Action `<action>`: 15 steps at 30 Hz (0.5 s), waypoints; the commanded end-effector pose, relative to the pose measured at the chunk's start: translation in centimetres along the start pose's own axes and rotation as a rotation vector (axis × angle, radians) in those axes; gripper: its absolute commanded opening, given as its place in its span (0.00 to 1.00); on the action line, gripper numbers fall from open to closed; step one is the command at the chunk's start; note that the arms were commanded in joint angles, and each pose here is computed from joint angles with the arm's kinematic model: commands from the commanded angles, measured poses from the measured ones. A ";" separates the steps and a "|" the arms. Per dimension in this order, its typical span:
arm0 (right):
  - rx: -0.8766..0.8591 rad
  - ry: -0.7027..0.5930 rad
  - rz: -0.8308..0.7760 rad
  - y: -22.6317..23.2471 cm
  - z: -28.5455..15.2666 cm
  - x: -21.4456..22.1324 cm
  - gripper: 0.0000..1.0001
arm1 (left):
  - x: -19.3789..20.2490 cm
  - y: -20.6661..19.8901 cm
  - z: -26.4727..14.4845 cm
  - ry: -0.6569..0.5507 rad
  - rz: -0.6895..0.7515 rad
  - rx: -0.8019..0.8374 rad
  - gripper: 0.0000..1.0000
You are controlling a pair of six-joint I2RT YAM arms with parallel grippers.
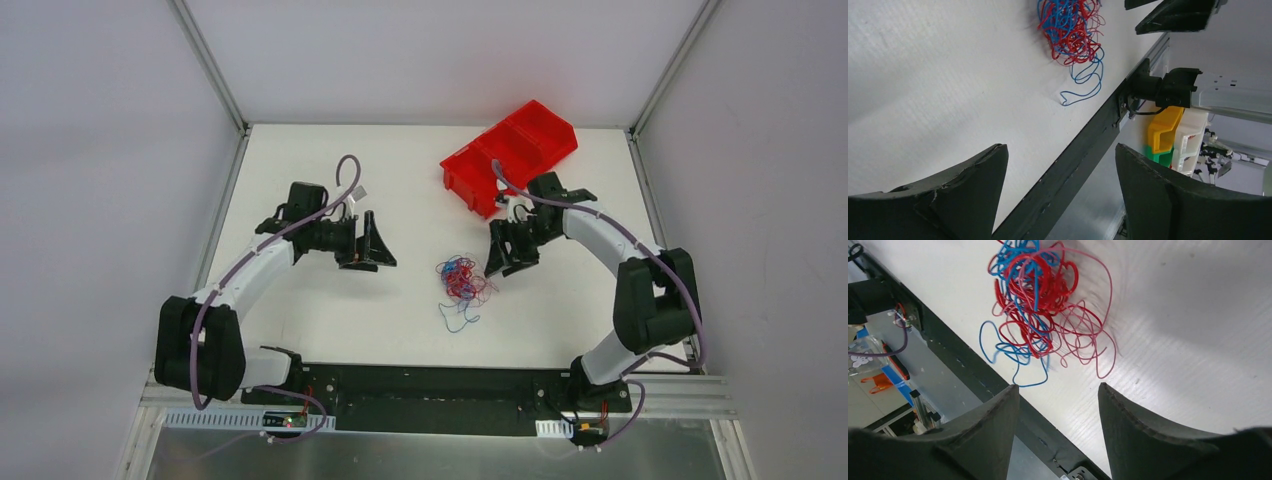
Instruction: Untangle the cables
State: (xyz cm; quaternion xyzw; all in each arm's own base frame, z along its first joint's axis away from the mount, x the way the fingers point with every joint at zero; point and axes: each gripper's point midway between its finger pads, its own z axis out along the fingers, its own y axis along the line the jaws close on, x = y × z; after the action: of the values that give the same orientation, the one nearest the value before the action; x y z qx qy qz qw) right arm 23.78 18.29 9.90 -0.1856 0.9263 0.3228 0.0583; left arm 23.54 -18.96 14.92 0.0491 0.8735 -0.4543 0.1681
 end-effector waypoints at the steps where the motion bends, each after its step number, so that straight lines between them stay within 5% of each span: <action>1: 0.075 -0.148 -0.028 -0.6 -0.9 -2.0 0.61 | -1.2 -1.8 2.7 0.007 0.029 0.101 0.77; 7: 0.046 -0.220 0.039 -0.5 0.6 -2.9 0.60 | -1.6 -2.4 8.4 0.065 0.013 0.156 0.61; 15: 0.017 -0.212 0.073 -0.9 3.8 -3.5 0.60 | -1.8 -1.7 15.7 0.118 -0.011 0.147 0.65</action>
State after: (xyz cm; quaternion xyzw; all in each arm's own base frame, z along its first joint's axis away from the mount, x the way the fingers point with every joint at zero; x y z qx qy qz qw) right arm 25.78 19.39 7.54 -0.1274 0.9315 0.3156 0.1283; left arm 25.72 -29.54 7.49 0.0773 0.8648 -0.4913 0.0698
